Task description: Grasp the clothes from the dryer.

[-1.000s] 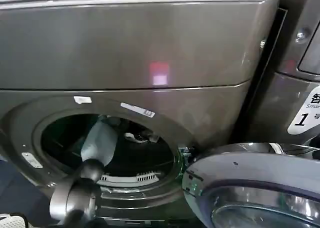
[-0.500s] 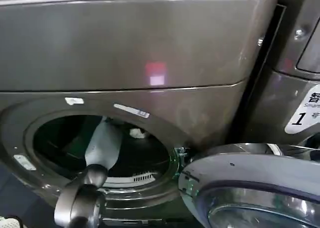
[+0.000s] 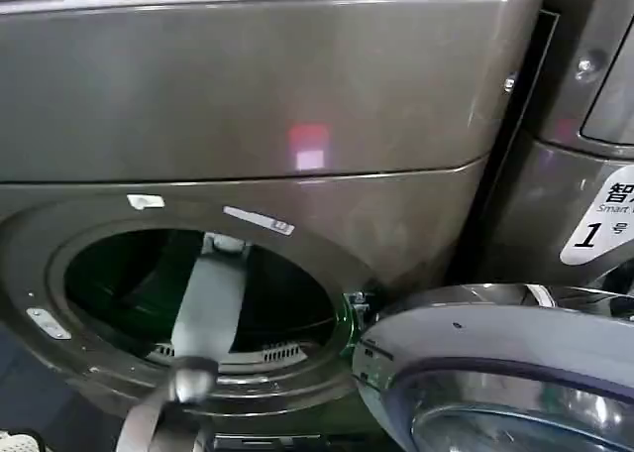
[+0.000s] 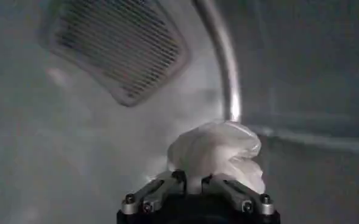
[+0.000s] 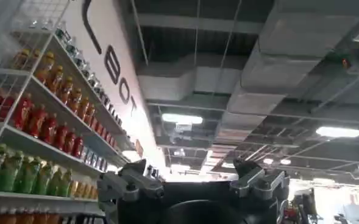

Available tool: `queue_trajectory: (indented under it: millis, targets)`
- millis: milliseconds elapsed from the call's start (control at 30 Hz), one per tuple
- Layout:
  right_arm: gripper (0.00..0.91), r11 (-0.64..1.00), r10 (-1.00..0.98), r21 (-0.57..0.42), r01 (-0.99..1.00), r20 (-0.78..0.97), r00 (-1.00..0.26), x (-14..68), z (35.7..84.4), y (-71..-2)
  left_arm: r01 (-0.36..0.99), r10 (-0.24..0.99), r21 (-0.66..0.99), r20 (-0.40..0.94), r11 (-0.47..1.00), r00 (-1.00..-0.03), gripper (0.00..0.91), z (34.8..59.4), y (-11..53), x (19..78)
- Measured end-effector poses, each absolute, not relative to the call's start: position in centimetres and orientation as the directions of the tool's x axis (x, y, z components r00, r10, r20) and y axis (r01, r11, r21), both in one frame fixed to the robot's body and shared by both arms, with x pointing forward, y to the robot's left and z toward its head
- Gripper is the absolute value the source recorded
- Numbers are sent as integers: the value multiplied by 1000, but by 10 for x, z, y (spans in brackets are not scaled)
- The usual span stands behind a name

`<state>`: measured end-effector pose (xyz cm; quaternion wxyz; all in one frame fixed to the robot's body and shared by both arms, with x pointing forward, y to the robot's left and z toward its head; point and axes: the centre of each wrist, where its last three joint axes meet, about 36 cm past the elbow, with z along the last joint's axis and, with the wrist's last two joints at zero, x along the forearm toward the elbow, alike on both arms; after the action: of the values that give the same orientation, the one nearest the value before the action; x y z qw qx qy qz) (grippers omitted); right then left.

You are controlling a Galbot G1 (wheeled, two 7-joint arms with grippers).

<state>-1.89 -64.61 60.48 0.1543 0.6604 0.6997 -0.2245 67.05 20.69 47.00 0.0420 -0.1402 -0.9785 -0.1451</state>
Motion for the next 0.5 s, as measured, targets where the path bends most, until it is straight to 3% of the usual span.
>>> queue_trajectory:
  millis: [267, 500]
  targets:
    - [907, 23, 853, -107, 994, -517, -75, -22, 605, -646, 106, 101, 106, 51, 989, -994, 0, 462, 197, 649]
    - [907, 26, 851, -103, 994, -520, -76, -21, 604, -646, 29, 27, 34, 46, 999, -999, 0, 459, 195, 642]
